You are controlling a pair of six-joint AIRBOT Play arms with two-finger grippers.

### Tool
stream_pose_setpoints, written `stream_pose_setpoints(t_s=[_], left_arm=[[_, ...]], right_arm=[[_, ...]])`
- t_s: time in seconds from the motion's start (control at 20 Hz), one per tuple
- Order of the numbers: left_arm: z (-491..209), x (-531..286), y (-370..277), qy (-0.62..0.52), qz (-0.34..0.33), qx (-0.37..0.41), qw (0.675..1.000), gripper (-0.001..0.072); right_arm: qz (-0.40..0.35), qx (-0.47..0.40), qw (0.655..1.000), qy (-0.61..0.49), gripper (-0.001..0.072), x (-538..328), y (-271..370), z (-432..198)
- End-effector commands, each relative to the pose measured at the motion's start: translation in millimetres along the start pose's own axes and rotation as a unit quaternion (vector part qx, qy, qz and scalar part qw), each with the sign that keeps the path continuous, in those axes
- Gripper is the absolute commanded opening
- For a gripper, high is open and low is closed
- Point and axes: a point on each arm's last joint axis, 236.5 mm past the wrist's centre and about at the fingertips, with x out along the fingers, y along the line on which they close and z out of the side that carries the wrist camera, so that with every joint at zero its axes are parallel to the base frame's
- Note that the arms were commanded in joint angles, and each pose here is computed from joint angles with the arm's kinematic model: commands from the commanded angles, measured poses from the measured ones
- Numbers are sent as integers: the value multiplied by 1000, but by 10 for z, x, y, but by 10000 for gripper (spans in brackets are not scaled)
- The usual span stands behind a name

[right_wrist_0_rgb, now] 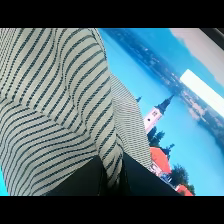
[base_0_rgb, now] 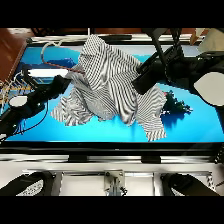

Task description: Fold the shirts.

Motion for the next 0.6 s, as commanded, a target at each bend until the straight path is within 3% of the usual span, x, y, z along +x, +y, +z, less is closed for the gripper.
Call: stream_pose_setpoints(t_s=[0.0,0.55], left_arm=[[285,-131,-199,-28,-21,39,999,53],[530,-452,-234,-28,-47,37,998,53]], right_arm=[[-27,-13,999,13,84,-3,-129,-58],[-60,-94,993,27,83,-19,-295,-99]])
